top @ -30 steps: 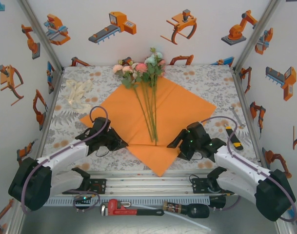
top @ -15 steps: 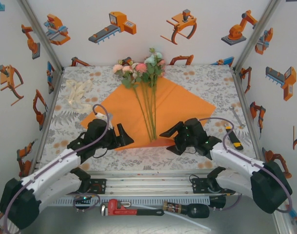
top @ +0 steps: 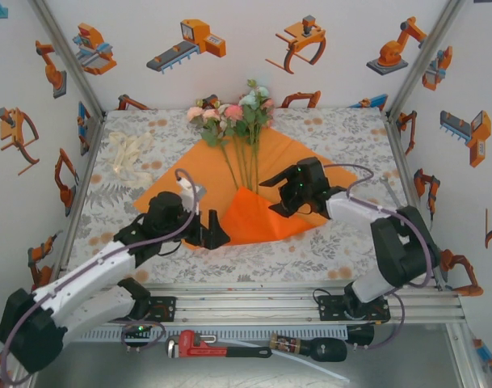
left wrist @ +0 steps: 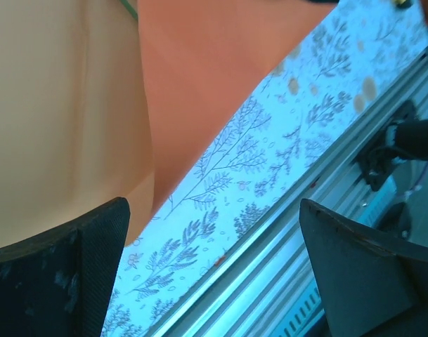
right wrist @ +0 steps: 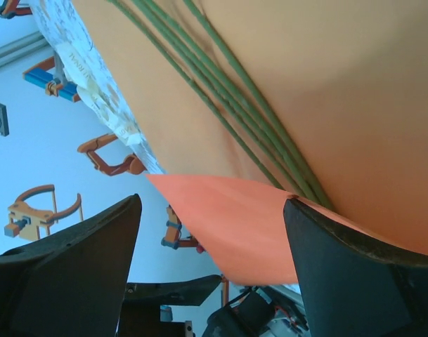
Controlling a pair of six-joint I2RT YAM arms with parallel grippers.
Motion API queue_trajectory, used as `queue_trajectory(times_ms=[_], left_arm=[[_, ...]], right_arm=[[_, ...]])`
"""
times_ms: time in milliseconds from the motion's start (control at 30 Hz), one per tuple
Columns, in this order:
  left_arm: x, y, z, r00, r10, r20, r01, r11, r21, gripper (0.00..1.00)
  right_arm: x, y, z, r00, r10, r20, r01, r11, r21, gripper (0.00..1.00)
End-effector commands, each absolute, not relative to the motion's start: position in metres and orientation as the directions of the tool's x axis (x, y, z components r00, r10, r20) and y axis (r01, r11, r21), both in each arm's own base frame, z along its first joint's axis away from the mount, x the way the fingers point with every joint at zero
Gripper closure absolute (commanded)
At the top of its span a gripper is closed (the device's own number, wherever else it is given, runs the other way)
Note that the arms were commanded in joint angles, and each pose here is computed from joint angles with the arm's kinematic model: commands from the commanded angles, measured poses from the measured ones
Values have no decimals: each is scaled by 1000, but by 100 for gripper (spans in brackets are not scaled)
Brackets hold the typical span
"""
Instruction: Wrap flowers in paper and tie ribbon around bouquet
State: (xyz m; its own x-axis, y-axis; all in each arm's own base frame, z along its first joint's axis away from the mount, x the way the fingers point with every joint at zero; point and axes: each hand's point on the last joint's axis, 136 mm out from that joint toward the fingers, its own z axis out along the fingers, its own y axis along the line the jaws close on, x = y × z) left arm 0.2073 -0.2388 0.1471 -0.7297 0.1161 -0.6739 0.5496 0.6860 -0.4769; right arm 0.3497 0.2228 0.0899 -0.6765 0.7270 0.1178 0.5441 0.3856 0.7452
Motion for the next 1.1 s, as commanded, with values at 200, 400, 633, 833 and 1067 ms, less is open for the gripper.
queue_trajectory(times_ms=[200,400,633,833,1067], left_arm=[[256,-277,115,-697,248,-673,611,697,-375,2],[263,-303,122,-710,236,-664,641,606,-470,76],[285,-306,125,-719,209,-663,641,566,-517,100],[303,-303,123,-727,171,-665,621,576,-531,100],[314,-312,119,-750,142,-646,604,547,-580,89]], right_arm=[[374,191,127,-787,603,-132,319,581,749,22],[352,185,157,-893,37,-448,-284,725,627,18],[314,218,156,-890,-145,-432,-447,467,763,19],[324,225,133,-912,-111,-394,-399,456,795,21],[333,229,117,-910,-79,-407,-381,542,749,60]])
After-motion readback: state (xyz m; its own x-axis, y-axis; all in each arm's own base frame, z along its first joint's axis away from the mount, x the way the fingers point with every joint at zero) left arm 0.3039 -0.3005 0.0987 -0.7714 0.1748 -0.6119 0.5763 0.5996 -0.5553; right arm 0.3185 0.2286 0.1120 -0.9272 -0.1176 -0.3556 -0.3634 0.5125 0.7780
